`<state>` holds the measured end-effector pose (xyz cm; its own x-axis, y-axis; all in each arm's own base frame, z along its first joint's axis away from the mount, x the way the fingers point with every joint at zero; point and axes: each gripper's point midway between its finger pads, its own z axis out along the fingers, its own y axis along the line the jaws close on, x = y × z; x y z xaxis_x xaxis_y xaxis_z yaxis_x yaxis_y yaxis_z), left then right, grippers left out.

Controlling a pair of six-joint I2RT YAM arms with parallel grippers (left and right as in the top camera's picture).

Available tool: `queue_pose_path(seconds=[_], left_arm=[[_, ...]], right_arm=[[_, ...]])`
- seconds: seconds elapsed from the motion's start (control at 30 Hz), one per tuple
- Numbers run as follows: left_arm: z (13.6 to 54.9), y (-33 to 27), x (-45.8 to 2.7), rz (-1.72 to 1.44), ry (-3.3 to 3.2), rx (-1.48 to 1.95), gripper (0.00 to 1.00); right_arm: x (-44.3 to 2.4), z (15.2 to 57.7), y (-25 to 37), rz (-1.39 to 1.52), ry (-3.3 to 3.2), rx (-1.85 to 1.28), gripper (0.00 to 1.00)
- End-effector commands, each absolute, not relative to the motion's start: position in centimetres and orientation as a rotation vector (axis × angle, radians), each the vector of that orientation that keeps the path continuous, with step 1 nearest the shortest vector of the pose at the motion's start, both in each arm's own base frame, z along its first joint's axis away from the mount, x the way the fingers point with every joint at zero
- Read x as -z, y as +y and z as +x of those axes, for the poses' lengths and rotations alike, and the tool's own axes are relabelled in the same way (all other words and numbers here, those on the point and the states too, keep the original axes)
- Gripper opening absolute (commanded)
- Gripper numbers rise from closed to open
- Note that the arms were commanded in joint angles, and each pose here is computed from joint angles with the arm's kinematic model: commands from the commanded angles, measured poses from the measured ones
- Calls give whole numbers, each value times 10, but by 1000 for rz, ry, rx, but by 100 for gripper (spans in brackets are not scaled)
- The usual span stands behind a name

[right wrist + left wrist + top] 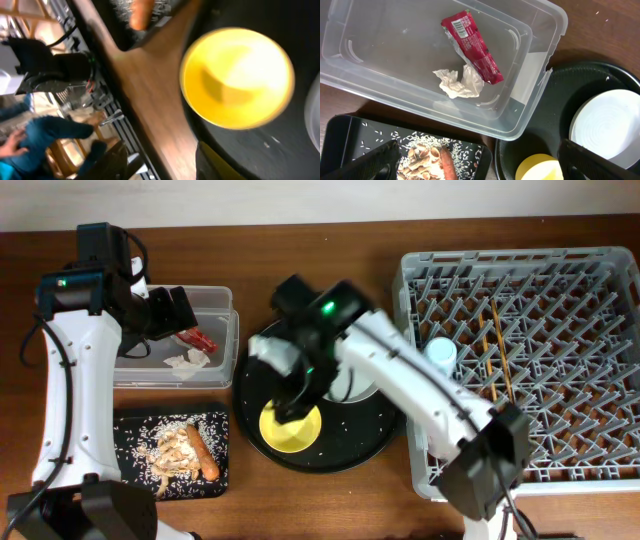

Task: Sort waste into correct bins and load items into the dishwasher rack
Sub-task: 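Reach the right gripper to the yellow bowl and grasp its rim, then carry the yellow bowl to the rack and set it upside down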

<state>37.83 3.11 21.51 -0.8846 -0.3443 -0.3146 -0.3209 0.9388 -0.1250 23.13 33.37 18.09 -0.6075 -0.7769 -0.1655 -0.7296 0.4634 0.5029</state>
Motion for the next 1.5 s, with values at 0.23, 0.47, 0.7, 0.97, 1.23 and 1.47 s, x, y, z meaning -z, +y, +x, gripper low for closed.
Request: queue_pose_path(seconds=[0.23, 0.47, 0.7, 0.97, 1.23, 1.47], left_arm=[[377, 32, -219, -499, 2745, 92, 99], [377, 32, -219, -499, 2745, 92, 99], [377, 32, -219, -499, 2745, 92, 99], [377, 32, -219, -499, 2745, 92, 99], [377, 32, -219, -499, 2745, 92, 99], [377, 32, -219, -499, 2745, 92, 99]], right_arm=[[-92, 234, 366, 1329, -2945, 378, 44], [-23, 231, 361, 1345, -2979, 424, 46], [-22, 231, 360, 1343, -2977, 420, 37], [-49, 235, 381, 1362, -2970, 543, 4], [-155, 246, 378, 1323, -2974, 530, 4], [-259, 313, 274, 1114, -3148, 484, 4]])
